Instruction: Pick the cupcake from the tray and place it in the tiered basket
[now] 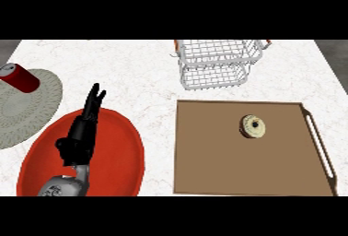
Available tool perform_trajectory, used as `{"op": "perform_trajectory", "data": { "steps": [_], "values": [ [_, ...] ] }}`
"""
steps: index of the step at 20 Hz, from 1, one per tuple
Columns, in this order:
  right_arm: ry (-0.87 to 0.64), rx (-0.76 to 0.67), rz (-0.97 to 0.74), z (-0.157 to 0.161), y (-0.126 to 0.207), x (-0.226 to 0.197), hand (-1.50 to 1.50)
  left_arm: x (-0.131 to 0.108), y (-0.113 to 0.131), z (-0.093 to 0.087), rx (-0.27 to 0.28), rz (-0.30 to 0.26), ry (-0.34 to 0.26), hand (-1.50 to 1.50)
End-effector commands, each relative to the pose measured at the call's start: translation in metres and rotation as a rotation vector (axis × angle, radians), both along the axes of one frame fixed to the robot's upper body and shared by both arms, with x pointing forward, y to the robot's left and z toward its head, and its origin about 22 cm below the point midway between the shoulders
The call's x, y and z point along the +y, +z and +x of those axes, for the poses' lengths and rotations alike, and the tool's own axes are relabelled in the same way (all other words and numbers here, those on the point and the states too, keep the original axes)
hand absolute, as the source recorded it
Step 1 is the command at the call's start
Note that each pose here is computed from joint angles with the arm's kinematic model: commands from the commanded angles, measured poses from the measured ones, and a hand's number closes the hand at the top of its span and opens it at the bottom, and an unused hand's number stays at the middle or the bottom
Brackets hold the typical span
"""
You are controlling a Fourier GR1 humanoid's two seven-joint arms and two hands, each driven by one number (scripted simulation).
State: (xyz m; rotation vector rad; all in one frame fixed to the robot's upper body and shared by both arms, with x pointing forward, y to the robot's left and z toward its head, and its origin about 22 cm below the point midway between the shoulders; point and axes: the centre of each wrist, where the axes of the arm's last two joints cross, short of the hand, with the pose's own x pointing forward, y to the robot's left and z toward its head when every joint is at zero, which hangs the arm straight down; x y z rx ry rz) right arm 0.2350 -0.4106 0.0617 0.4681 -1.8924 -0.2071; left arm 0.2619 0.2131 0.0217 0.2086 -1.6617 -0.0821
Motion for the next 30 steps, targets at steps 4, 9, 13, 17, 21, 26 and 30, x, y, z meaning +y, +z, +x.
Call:
{"op": "perform_trajectory", "data": {
  "steps": [4,9,13,17,21,26,30],
  "values": [
    [0.067,0.039,-0.671,-0.027,0.097,-0.044,-1.50,-0.004,0.000,0.002,0.006,0.015,0.015,0.00],
    [0.033,0.012,-1.123,-0.028,0.165,-0.013,-1.50,0.001,0.006,0.004,0.003,0.011,0.004,0.00],
    [-0.004,0.033,-1.336,-0.025,0.183,0.026,-1.50,-0.012,0.016,0.014,-0.010,-0.008,-0.039,0.00],
    [0.027,0.111,-1.427,-0.033,0.189,0.071,-1.50,-0.006,0.016,0.020,-0.001,0.001,-0.024,0.00],
    [0.039,0.163,-1.473,-0.032,0.194,0.102,-1.50,-0.026,0.014,0.011,0.004,-0.001,-0.047,0.00],
    [0.070,0.173,-1.496,-0.024,0.176,0.139,-1.50,0.001,0.019,0.019,-0.016,0.012,-0.030,0.00],
    [0.117,0.227,-1.556,-0.016,0.188,0.142,-1.50,-0.005,-0.001,0.014,-0.010,0.000,-0.036,0.00]
  ]
}}
